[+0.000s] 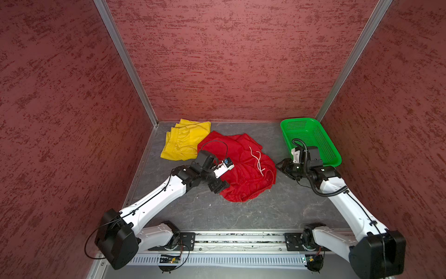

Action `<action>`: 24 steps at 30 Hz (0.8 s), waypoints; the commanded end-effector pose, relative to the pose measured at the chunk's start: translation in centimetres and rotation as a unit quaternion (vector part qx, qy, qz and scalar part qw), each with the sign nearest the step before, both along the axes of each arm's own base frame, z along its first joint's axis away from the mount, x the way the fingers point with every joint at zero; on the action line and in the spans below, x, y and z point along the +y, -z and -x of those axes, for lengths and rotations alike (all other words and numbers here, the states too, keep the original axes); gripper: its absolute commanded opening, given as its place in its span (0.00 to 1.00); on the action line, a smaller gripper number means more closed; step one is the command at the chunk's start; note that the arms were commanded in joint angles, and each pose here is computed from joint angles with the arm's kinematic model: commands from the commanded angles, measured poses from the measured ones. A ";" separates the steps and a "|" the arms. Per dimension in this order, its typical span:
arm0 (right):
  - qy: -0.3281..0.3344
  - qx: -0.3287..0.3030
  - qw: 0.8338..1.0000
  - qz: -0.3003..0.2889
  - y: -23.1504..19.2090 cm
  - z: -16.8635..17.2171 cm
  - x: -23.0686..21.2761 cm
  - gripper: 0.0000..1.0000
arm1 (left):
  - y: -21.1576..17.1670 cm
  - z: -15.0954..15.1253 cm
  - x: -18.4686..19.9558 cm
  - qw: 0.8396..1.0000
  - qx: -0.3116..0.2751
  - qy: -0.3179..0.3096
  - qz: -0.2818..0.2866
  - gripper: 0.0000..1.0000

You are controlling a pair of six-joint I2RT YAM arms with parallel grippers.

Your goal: Fold and stack the shorts

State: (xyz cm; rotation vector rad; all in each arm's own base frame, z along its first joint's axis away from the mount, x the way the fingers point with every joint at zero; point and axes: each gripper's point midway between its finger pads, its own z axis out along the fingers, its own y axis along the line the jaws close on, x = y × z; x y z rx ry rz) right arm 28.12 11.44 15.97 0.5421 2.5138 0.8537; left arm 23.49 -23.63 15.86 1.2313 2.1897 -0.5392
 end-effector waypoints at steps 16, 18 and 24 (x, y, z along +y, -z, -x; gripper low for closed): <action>0.044 0.109 0.993 -0.017 10.5 -1.8 1.0 0.18 | 9.6 -3.6 -3.6 0.986 0.077 -0.004 -0.151 0.72; 0.038 0.101 0.994 0.000 10.2 -3.0 0.9 0.10 | 10.6 -3.9 -2.9 0.981 0.087 -0.022 -0.171 0.63; 0.020 0.077 0.996 0.045 8.9 -7.8 0.4 0.01 | 10.7 -3.4 -2.1 0.978 0.109 -0.047 -0.170 0.23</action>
